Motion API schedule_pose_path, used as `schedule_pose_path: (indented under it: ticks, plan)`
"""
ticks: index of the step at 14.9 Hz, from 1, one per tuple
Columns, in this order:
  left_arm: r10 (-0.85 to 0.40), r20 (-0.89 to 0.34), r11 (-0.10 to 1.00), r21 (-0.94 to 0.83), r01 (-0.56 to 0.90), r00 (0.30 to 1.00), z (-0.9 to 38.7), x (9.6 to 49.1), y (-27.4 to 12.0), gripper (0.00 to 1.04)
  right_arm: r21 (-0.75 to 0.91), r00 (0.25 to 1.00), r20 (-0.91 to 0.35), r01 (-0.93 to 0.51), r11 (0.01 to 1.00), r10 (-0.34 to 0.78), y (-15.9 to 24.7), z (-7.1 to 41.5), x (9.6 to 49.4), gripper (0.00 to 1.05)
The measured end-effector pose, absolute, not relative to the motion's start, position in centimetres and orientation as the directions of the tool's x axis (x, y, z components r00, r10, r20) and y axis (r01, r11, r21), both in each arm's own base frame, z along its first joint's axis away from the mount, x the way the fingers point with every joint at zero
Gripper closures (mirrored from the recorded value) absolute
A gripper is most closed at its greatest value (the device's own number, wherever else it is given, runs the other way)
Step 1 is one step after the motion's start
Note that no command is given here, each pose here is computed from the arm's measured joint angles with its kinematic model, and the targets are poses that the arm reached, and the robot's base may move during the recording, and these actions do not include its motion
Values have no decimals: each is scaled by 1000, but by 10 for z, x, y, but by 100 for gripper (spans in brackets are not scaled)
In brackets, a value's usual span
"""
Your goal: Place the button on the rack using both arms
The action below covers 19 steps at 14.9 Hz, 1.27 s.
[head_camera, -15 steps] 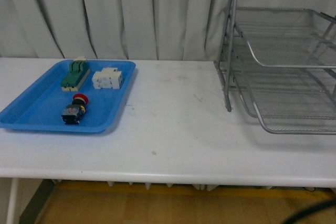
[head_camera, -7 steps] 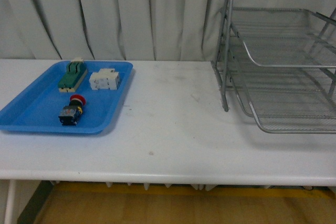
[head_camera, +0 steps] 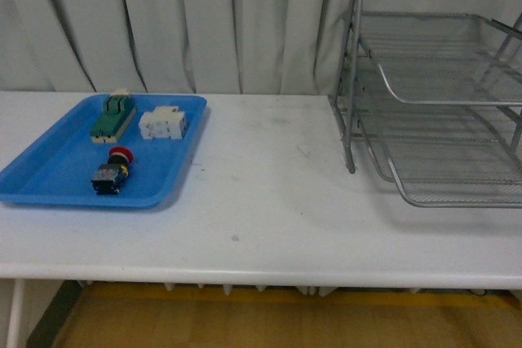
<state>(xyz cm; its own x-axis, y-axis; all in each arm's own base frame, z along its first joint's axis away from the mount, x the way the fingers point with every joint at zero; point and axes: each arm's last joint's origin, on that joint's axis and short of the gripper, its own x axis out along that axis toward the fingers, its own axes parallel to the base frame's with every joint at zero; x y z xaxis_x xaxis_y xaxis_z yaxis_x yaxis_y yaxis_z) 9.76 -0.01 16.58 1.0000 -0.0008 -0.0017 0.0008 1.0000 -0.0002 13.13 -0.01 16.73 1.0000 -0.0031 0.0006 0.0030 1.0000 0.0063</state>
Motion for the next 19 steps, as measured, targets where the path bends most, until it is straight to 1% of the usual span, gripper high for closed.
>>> schedule_pose_path:
  ticks: [1,14,15,16,17,18,19]
  plan:
    - [-1,-2,1000,0,1,1000,166,98,0,7,6,1000,15,3,1000,-3,0,170,127,103]
    - [-1,-2,1000,0,1,1000,166,98,0,7,6,1000,13,3,1000,-3,0,170,108,103]
    - [-1,-2,1000,0,1,1000,166,98,0,7,6,1000,2,3,1000,-3,0,169,107,103]
    - [-1,-2,1000,0,1,1000,166,98,0,7,6,999,-43,1,1000,-1,0,163,100,103]
    - [0,-1,1000,0,0,1000,166,98,0,7,6,1000,0,0,1000,0,0,166,97,103]
    - [-1,-2,1000,0,1,1000,166,98,0,7,3,1000,5,0,1000,0,0,167,97,98]
    - [-1,-1,1000,0,1,1000,166,98,0,7,3,1000,4,0,1000,0,0,167,97,84]
